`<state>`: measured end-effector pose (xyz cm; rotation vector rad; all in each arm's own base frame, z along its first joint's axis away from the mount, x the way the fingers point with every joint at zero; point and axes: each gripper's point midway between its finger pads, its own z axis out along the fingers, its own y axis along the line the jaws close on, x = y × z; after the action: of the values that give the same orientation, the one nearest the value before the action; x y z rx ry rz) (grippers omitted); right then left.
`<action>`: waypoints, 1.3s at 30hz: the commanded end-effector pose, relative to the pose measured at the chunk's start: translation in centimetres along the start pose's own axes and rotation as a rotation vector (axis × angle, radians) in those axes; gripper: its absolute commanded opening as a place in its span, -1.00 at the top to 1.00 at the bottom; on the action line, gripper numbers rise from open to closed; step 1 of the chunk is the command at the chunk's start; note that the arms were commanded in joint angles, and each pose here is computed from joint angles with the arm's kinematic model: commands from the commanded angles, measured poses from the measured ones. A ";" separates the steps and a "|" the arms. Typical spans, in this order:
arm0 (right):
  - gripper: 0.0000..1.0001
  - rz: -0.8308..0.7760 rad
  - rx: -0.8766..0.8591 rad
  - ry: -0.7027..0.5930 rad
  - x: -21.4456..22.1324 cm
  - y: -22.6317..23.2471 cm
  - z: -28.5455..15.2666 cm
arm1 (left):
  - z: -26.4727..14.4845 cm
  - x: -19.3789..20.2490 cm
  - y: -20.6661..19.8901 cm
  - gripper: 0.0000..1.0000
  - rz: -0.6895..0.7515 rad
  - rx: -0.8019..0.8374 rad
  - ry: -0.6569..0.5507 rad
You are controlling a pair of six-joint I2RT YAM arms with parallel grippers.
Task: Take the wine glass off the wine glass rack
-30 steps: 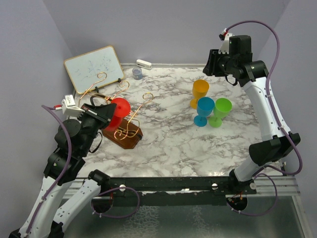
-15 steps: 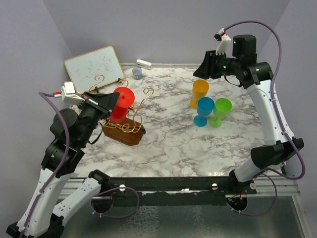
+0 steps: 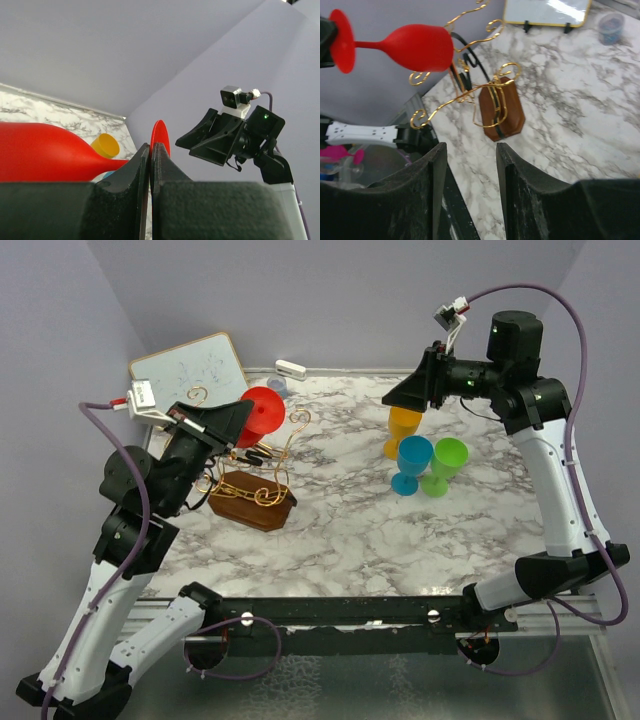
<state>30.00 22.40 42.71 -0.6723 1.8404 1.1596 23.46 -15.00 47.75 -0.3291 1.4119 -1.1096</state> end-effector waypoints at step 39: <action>0.12 -0.067 -0.343 -0.017 -1.3 6.2 0.3 | 11.7 9.6 -11.2 1.00 0.177 0.692 0.469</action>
<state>25.86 25.17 45.95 -0.9117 1.6118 1.4972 26.97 -32.16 52.49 0.5466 1.3236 -1.5602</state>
